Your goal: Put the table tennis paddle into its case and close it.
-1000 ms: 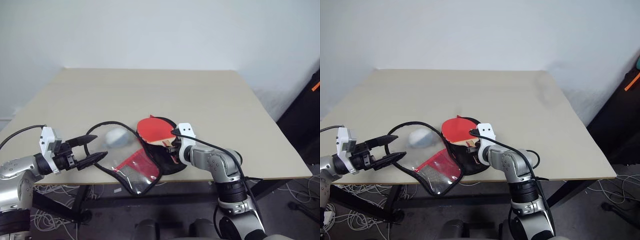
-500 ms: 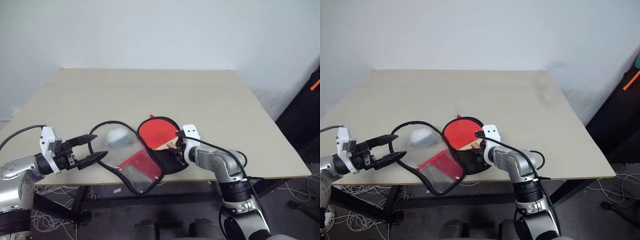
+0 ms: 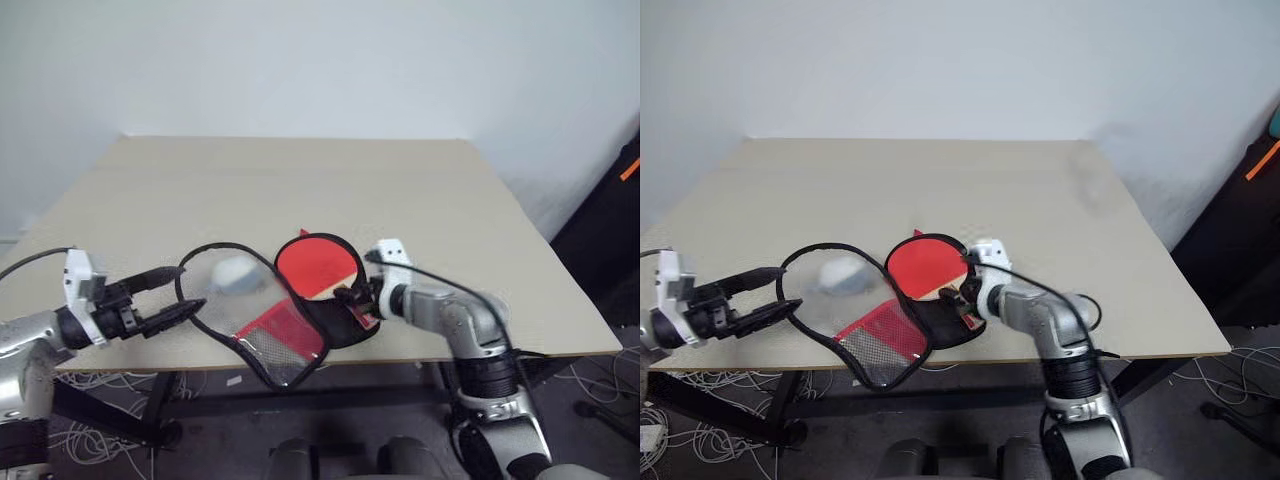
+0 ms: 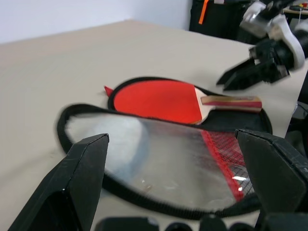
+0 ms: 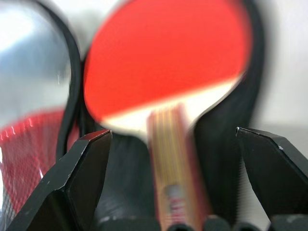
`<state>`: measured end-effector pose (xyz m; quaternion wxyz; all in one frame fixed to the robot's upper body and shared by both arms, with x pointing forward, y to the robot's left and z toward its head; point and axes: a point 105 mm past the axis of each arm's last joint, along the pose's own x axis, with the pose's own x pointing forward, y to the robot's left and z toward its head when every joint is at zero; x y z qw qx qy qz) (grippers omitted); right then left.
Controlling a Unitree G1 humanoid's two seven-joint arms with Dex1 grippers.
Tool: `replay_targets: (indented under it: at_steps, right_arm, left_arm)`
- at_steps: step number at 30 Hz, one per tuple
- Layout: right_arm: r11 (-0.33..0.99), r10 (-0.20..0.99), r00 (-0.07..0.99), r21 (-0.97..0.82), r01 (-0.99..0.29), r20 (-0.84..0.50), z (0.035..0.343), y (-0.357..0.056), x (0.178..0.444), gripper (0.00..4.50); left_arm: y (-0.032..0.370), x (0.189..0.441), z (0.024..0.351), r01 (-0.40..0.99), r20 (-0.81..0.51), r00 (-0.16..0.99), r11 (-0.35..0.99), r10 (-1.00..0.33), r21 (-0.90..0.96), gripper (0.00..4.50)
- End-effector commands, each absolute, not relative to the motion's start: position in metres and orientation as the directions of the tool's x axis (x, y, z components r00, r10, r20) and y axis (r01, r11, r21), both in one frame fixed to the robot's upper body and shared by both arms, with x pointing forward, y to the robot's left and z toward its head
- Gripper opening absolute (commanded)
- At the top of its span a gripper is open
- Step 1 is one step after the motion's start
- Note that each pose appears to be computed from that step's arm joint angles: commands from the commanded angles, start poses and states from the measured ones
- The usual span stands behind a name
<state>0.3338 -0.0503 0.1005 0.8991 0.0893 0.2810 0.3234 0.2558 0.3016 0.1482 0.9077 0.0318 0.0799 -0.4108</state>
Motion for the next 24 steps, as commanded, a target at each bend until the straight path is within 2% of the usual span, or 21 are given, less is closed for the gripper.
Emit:
replay_targets:
  at_steps: [1,6,12,17,20,24]
  right_arm:
    - [0.694,0.720,0.623,0.293,-0.658,-0.306,0.144,-0.065,0.332,4.48]
    - [0.657,0.745,0.611,0.137,-0.741,-0.267,0.165,-0.111,0.331,4.48]
    - [0.537,0.786,0.524,-0.058,-0.842,-0.330,0.172,-0.160,0.316,4.48]
    - [0.436,0.795,0.458,-0.151,-0.887,-0.397,0.176,-0.182,0.308,4.48]
    - [0.434,0.789,0.469,-0.180,-0.883,-0.397,0.182,-0.188,0.313,4.48]
    - [0.431,0.792,0.474,-0.198,-0.881,-0.385,0.187,-0.189,0.316,4.48]
  left_arm:
    - [0.307,0.249,0.168,0.762,-0.160,0.642,0.647,-0.749,0.028,4.50]
    - [0.315,0.236,0.164,0.757,-0.208,0.638,0.653,-0.742,-0.007,4.50]
    - [0.321,0.222,0.156,0.764,-0.266,0.616,0.645,-0.741,-0.029,4.50]
    - [0.322,0.219,0.150,0.766,-0.306,0.608,0.643,-0.733,-0.017,4.50]
    - [0.322,0.221,0.136,0.743,-0.343,0.639,0.668,-0.688,0.043,4.50]
    - [0.317,0.219,0.118,0.734,-0.366,0.633,0.679,-0.682,0.004,4.50]
